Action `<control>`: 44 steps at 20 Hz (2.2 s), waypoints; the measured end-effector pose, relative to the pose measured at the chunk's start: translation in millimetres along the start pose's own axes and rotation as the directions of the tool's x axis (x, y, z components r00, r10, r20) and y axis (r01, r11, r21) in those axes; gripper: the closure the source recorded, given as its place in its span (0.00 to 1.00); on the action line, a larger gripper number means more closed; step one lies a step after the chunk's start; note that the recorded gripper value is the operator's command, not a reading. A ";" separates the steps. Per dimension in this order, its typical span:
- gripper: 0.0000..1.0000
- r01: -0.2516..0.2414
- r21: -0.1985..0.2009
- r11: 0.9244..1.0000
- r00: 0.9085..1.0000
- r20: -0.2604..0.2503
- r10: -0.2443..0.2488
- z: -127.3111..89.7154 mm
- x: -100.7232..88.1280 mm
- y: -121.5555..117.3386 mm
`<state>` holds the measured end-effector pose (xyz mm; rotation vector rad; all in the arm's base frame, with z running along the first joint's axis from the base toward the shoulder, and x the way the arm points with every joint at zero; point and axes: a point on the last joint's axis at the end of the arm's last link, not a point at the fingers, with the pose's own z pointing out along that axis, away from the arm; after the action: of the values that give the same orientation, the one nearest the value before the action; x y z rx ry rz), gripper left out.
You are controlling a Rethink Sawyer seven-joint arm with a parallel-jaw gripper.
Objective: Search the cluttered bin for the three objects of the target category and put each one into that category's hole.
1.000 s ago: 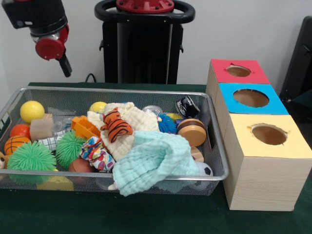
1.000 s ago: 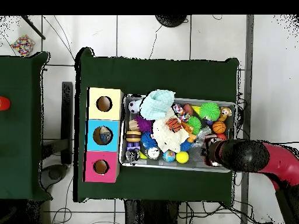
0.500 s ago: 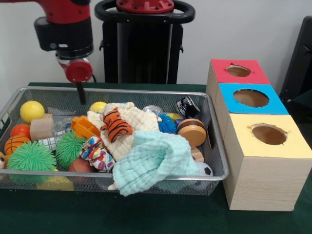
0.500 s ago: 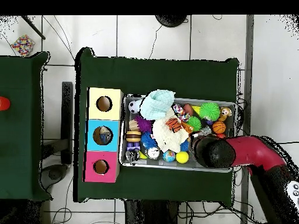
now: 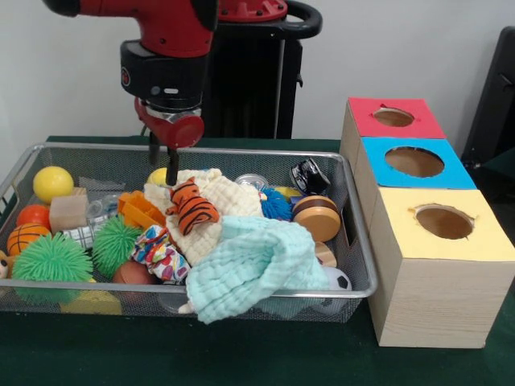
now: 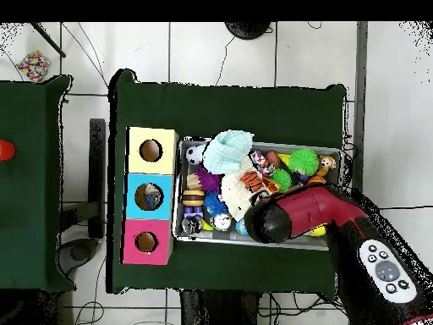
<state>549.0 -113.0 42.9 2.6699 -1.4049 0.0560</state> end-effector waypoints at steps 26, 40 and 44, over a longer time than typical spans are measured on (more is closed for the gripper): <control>0.00 -0.070 -0.038 0.997 0.997 -0.028 0.069 26.0 37.7 34.8; 0.00 -0.065 0.011 0.998 0.997 -0.042 0.066 40.1 43.7 28.1; 0.00 -0.051 0.025 0.998 0.996 -0.071 0.053 41.1 52.4 27.2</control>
<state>555.4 -176.3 9.4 2.6211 -1.4608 0.1727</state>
